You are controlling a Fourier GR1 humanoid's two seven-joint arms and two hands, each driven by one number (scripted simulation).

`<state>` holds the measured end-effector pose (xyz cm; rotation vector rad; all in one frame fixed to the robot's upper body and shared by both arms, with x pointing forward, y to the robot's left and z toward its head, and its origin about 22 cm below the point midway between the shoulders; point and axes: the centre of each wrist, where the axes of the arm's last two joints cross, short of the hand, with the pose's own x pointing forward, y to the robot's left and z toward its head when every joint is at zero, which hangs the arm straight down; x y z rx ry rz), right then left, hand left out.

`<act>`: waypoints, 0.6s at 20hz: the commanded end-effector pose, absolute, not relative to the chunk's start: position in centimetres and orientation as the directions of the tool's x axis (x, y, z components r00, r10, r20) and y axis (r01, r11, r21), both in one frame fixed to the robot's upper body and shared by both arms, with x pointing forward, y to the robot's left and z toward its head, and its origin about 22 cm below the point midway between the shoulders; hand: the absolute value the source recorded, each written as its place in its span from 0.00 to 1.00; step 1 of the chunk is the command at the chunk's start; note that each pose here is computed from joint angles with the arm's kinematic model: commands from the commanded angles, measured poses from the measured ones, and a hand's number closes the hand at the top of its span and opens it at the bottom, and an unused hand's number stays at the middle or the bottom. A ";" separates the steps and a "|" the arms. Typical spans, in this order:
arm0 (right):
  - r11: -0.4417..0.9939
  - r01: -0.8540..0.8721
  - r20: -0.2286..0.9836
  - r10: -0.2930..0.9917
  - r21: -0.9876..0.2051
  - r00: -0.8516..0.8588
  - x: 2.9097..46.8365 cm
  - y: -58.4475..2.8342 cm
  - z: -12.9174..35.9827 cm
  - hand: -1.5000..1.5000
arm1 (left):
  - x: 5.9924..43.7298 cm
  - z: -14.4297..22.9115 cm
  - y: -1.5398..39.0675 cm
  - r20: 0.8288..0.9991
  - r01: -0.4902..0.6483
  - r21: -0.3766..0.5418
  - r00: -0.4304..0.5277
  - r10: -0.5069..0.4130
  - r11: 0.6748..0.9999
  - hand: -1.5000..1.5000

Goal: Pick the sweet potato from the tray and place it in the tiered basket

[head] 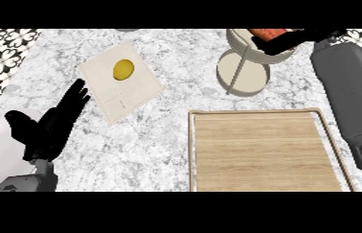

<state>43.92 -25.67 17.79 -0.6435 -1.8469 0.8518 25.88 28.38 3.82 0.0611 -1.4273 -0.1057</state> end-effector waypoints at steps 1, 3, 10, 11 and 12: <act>0.702 0.105 0.615 0.678 -0.705 -0.404 44.9 -23.2 16.8 1.00 | 25.5 2.4 29.5 0.986 0.040 0.093 0.136 -0.098 0.995 0.50; 0.707 0.090 0.626 0.671 -0.701 -0.396 45.5 -22.6 16.1 0.00 | 26.8 4.1 27.9 0.985 0.027 0.110 0.130 -0.113 0.994 0.50; 0.693 0.082 0.613 0.680 -0.716 -0.402 46.0 -22.1 13.0 0.00 | 26.5 4.3 29.1 0.985 0.049 0.111 0.128 -0.116 0.993 0.50; 0.728 0.087 0.645 0.650 -0.680 -0.403 46.7 -21.4 16.5 0.00 | 25.9 3.9 29.8 0.985 0.042 0.107 0.132 -0.112 0.993 0.50; 0.739 0.071 0.658 0.636 -0.670 -0.404 46.8 -22.8 16.7 0.00 | 24.7 3.4 29.0 0.983 0.053 0.114 0.137 -0.120 0.992 0.50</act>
